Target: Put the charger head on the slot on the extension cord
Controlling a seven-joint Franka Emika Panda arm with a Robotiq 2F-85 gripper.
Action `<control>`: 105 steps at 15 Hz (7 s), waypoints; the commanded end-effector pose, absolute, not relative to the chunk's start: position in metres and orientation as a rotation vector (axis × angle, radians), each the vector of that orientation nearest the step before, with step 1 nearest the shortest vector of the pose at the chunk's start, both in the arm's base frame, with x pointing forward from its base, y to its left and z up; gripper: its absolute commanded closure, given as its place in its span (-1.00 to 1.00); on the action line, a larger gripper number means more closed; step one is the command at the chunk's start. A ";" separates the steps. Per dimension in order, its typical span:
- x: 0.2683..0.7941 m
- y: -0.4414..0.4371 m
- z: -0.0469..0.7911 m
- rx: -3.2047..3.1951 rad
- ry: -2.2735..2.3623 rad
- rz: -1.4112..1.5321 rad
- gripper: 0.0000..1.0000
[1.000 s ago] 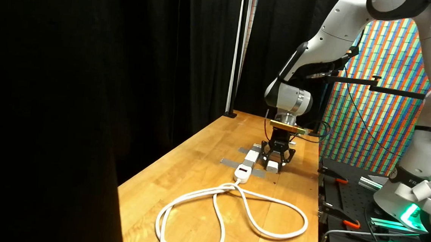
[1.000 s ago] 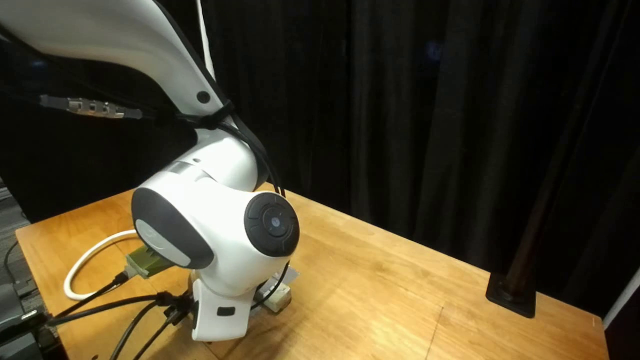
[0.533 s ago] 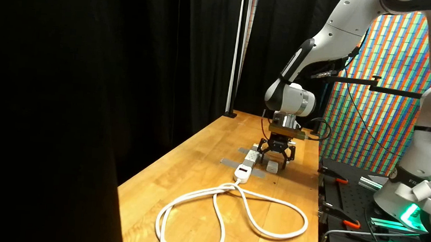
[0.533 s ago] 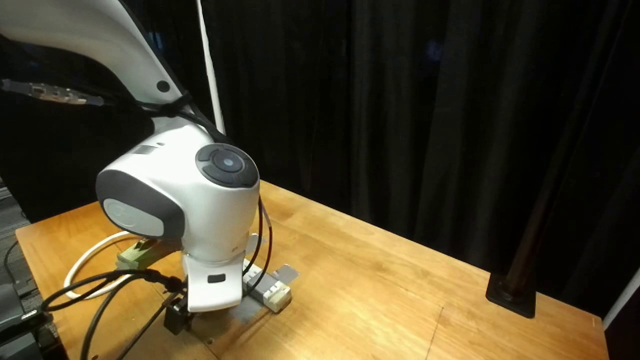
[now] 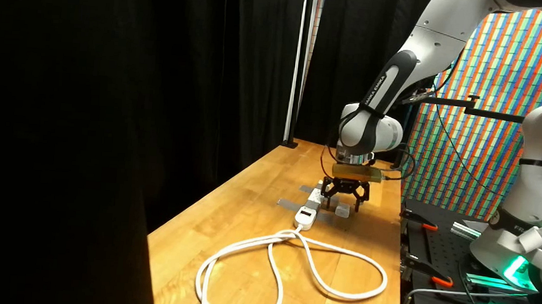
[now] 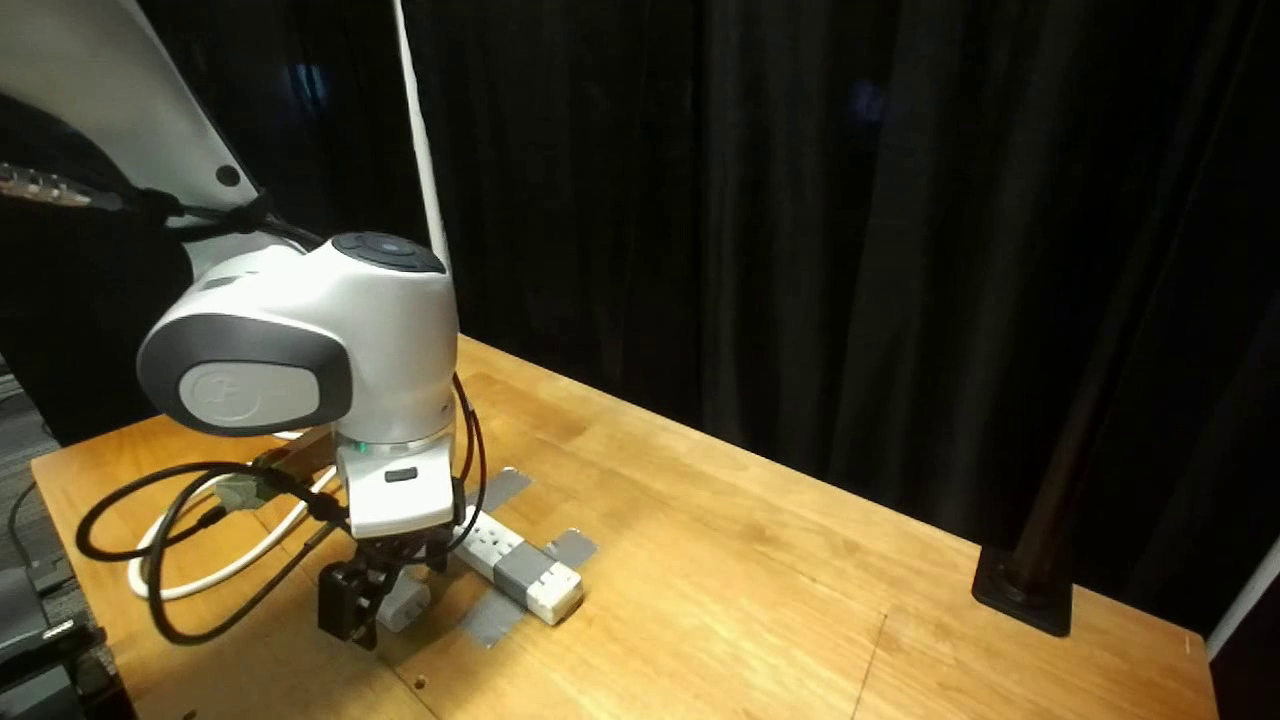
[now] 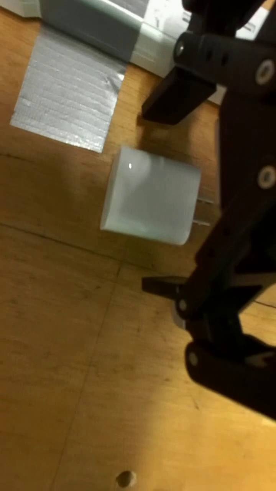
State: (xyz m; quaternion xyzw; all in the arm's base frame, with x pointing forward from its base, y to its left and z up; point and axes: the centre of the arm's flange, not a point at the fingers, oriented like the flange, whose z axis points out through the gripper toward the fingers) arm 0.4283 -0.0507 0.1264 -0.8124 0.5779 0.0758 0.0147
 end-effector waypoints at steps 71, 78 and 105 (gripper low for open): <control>0.511 -0.156 0.118 -1.594 1.072 0.945 0.55; 0.507 -0.149 0.093 -1.476 1.017 1.088 0.55; 0.508 -0.165 0.062 -1.434 1.138 1.159 0.55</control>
